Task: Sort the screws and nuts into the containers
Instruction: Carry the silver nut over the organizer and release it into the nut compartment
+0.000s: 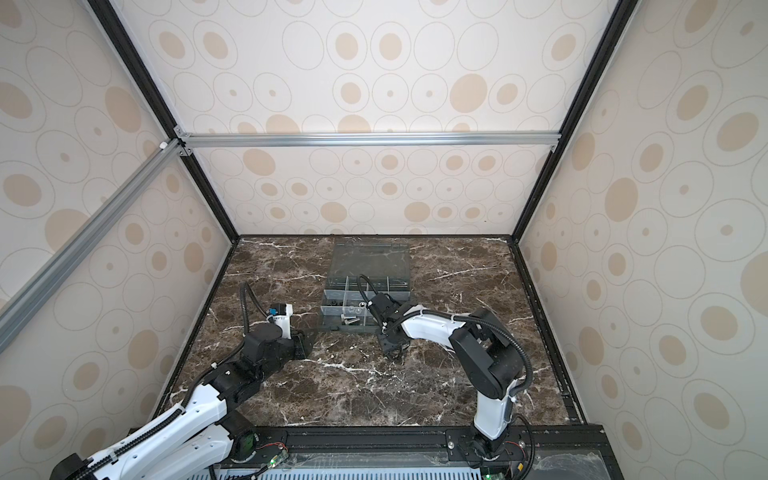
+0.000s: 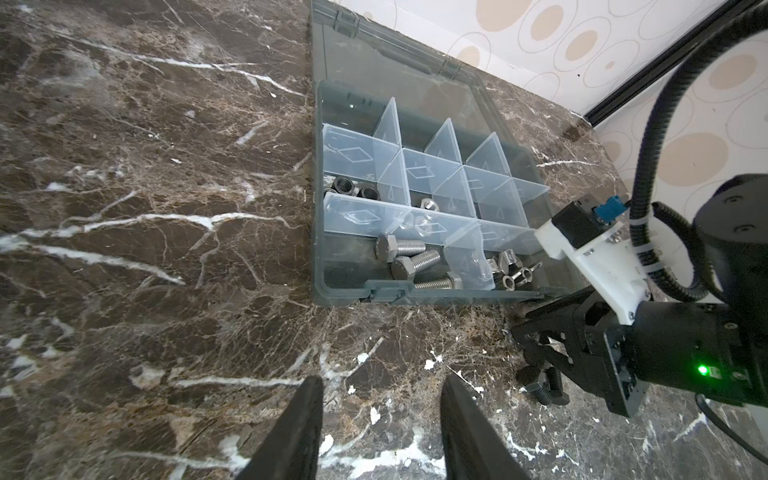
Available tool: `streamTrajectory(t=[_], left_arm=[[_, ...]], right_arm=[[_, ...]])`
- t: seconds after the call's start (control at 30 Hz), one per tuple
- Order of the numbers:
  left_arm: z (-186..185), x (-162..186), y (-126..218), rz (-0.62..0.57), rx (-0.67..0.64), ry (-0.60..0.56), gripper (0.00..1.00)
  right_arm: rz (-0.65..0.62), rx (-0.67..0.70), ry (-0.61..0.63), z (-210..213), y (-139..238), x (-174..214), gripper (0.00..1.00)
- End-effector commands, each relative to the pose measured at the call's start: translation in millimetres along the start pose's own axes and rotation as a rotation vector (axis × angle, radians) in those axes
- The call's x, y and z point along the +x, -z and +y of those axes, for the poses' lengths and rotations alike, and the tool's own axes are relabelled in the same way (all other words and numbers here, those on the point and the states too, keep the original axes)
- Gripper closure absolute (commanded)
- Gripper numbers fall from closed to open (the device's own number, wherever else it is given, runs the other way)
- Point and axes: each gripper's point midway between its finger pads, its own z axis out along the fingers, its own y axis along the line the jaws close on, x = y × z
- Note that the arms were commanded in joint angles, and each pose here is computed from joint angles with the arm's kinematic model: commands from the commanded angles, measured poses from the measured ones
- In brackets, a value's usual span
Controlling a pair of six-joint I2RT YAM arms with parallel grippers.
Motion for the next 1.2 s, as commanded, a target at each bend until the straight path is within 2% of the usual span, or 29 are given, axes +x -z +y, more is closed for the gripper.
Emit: streamTrajectory(t=[0.0, 0.23, 0.47, 0.73, 1.0, 1.17], left_arm=[[3, -3, 2, -0.010, -0.016, 0.020, 0.53], [5, -3, 3, -0.015, -0.020, 0.021, 0.53], [4, -5, 5, -0.023, -0.018, 0.017, 0.53], [3, -6, 6, -0.038, -0.003, 0.019, 0.53], [-2, -2, 5, -0.017, 0.024, 0.004, 0.53], [-2, -6, 8, -0.028, 0.019, 0.005, 0.53]], right_arm=[[0.023, 0.002, 0.011, 5, 0, 9, 0.77], [-0.027, -0.038, 0.006, 13, 26, 1, 0.78], [-0.119, -0.087, 0.002, 20, 61, -26, 0.78], [-0.254, -0.117, 0.044, 36, 90, -84, 0.78], [-0.295, -0.132, 0.054, 54, 75, -153, 0.78], [-0.255, -0.126, 0.042, 57, 48, -171, 0.78]])
